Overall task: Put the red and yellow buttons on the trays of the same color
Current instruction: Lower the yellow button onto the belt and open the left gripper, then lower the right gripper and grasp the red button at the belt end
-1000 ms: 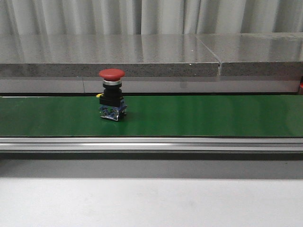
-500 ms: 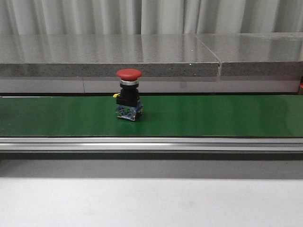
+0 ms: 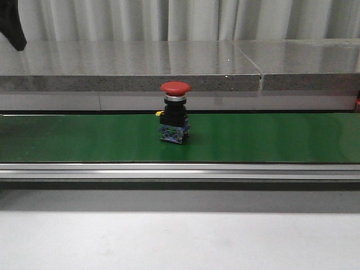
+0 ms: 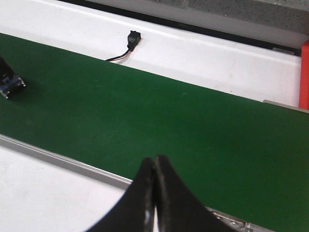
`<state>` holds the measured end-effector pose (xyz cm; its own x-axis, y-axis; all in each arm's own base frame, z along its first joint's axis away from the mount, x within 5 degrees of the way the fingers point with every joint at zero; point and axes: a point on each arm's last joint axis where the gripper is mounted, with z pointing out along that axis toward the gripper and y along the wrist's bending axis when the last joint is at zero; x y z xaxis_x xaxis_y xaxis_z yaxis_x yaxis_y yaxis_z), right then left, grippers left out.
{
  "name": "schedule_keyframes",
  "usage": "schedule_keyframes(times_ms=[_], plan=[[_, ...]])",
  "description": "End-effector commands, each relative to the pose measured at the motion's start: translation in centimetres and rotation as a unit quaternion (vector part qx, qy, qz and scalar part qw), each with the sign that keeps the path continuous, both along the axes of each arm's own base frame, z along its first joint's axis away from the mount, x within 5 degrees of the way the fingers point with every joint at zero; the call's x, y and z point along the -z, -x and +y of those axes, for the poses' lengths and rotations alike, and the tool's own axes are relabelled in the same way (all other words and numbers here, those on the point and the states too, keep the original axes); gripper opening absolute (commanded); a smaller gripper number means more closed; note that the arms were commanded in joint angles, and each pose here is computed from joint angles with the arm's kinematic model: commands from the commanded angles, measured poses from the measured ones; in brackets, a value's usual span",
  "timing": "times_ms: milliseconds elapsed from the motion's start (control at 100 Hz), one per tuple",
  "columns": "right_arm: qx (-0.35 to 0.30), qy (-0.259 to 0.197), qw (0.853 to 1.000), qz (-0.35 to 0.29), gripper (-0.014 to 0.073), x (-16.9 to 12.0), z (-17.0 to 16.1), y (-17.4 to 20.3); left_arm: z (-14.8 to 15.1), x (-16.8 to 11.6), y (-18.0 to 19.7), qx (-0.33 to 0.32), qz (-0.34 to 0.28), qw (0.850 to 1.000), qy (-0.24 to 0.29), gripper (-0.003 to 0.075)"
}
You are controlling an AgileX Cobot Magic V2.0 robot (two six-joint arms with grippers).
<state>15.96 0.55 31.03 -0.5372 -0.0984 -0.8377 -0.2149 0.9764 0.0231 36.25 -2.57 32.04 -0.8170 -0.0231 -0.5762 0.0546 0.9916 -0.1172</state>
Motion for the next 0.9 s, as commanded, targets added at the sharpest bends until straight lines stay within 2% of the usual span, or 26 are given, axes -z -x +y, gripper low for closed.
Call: schedule_keyframes(times_ms=[0,170,310,650,790,890], plan=[[0.011,-0.001,0.999,-0.039,-0.0067,-1.4,-0.1,-0.1,-1.0,-4.5,1.7,0.012,-0.088,0.996,0.011,0.0652],[0.011,-0.001,0.999,-0.039,-0.0067,-1.4,-0.1,-0.1,-1.8,-6.2,5.2,0.023,-0.147,0.989,0.017,0.0652],[0.011,-0.001,0.999,-0.039,-0.0067,-1.4,-0.1,-0.1,-1.6,-6.5,9.4,0.025,-0.186,0.982,0.021,0.0652],[0.011,-0.001,0.999,-0.039,-0.0067,-1.4,-0.1,-0.1,-0.3,-3.6,19.0,0.018,-0.238,0.971,0.024,0.0639],[0.011,-0.001,0.999,-0.039,-0.0067,-1.4,-0.1,-0.1,0.2,-2.1,22.5,0.017,-0.262,0.965,0.027,0.0566],[0.011,-0.001,0.999,-0.039,-0.0067,-1.4,-0.1,-0.1,0.4,-1.3,24.6,0.017,-0.28,0.96,0.028,0.0439]])
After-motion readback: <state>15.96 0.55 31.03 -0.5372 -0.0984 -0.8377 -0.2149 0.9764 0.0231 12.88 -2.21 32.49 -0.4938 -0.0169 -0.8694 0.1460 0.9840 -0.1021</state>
